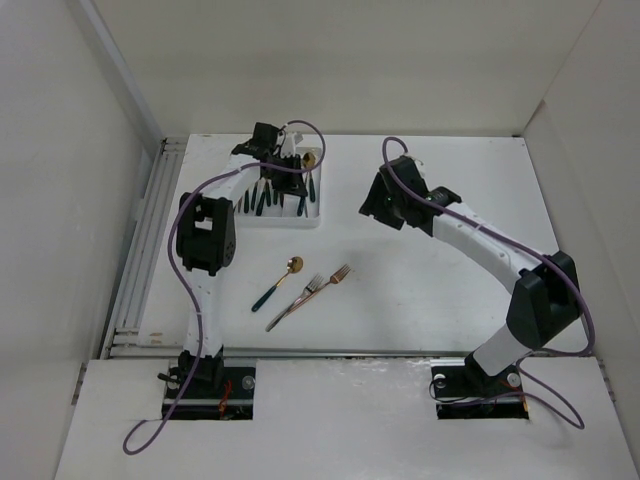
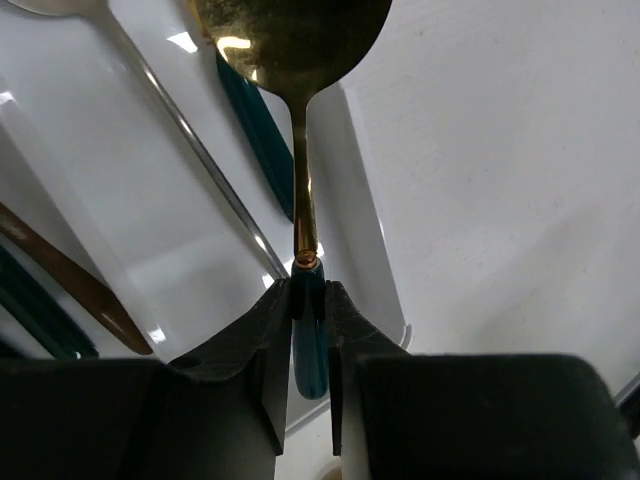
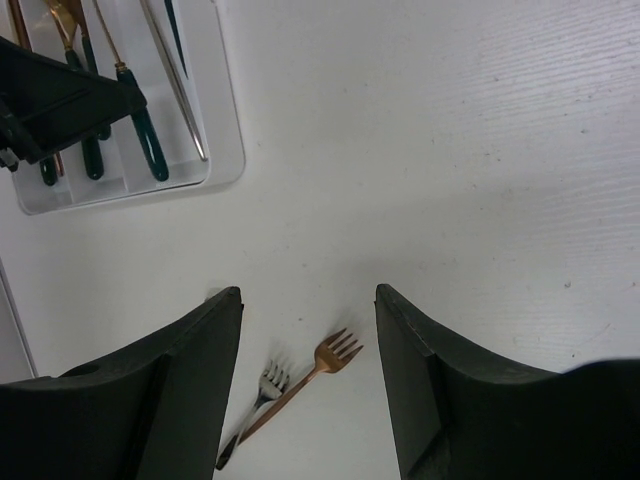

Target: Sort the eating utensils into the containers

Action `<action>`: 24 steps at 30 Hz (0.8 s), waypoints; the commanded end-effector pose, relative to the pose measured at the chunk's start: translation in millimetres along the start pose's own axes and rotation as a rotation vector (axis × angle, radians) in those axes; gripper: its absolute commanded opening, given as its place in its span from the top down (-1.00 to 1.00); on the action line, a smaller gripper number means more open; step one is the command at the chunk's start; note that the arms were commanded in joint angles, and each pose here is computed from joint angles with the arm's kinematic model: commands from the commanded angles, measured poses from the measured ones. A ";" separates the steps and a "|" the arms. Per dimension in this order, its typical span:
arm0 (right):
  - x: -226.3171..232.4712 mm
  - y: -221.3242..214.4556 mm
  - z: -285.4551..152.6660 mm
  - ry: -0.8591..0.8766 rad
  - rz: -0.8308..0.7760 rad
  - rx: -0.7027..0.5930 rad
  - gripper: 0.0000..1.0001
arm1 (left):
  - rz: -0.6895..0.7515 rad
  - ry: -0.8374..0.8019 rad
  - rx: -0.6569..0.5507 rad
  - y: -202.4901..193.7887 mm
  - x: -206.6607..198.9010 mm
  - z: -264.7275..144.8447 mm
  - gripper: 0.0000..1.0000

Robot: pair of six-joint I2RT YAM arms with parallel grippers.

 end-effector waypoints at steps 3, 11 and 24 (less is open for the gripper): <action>0.4 11.7 -4.2 0.010 0.005 -0.034 -0.23 | 0.029 0.089 -0.169 32.4 3.1 -18.0 1.00; -0.6 12.8 -13.3 0.019 0.007 -0.040 -0.23 | -0.017 0.087 -0.117 21.6 3.6 -14.2 0.14; -2.6 -15.0 -39.6 0.037 -0.028 -0.046 -0.23 | 0.618 0.062 0.175 -74.0 -47.5 -126.2 -0.18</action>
Point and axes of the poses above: each gripper's point midway between its finger pads, its own z axis out along the fingers, its own x axis along the line the jaws close on, y = z × x, the point moved 10 cm from there along -z, back along the fingers, and after that the axes turned 14 degrees about z, right-handed, at the moved point
